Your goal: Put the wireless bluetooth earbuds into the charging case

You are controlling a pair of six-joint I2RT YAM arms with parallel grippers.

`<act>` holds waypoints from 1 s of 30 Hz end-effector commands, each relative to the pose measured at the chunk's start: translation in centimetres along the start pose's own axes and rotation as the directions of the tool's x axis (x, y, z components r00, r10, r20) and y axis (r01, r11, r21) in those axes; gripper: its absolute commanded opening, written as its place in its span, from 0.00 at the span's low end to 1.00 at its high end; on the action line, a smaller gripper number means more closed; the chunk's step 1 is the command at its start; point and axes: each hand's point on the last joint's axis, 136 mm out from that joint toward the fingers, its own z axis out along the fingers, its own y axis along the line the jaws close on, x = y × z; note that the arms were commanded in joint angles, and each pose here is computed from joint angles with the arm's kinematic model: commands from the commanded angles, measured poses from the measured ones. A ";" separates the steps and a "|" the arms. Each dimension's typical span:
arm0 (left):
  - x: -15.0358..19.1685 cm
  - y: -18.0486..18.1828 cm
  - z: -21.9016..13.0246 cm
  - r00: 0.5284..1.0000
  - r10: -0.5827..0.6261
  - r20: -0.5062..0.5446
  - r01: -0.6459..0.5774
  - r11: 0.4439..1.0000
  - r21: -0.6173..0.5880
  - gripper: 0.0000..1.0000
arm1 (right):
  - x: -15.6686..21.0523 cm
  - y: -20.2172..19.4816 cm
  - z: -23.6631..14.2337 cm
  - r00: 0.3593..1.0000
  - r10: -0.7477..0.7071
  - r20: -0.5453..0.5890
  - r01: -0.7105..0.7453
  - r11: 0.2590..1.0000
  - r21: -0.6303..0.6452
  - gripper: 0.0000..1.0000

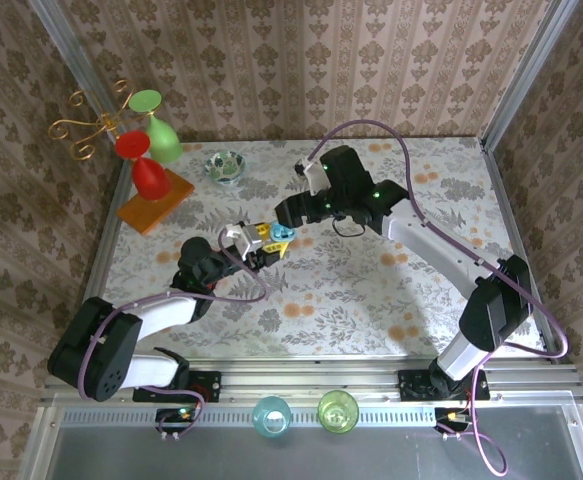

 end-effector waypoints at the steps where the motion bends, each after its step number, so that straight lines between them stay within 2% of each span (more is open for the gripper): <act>1: -1.9 1.3 0.1 0.998 -0.033 0.053 0.036 0.998 -0.057 0.30 | 0.6 1.0 -1.9 1.000 0.006 0.014 -0.005 0.999 -0.047 0.81; 5: -2.3 1.1 0.2 0.998 -0.017 0.067 0.020 0.999 -0.040 0.30 | -0.6 0.9 -3.4 0.985 0.143 0.096 -0.128 0.981 -0.143 0.81; 8: -3.0 1.1 0.2 0.996 -0.003 0.092 0.006 0.999 -0.041 0.30 | -1.3 1.1 -4.3 0.951 0.287 0.115 -0.248 0.930 -0.270 0.81; 11: -3.7 1.5 0.1 0.992 -0.006 0.122 0.014 0.998 -0.064 0.31 | -1.0 1.8 -4.2 0.909 0.414 0.049 -0.363 0.845 -0.392 0.81; 15: -4.5 2.1 0.1 0.988 0.012 0.154 0.002 0.996 -0.093 0.31 | -0.4 3.4 -3.5 0.857 0.511 -0.061 -0.459 0.705 -0.540 0.79; 22: -4.8 2.3 0.8 0.986 0.034 0.163 -0.020 0.996 -0.085 0.30 | -0.5 5.7 -2.4 0.818 0.556 -0.149 -0.501 0.561 -0.659 0.73; 24: -4.8 2.2 0.8 0.986 0.037 0.163 -0.024 0.996 -0.081 0.30 | -0.6 6.1 -2.1 0.805 0.566 -0.176 -0.516 0.522 -0.679 0.68; 30: -4.6 2.2 0.5 0.987 0.037 0.159 -0.023 0.996 -0.091 0.30 | -0.4 5.6 -1.2 0.777 0.596 -0.204 -0.550 0.485 -0.679 0.32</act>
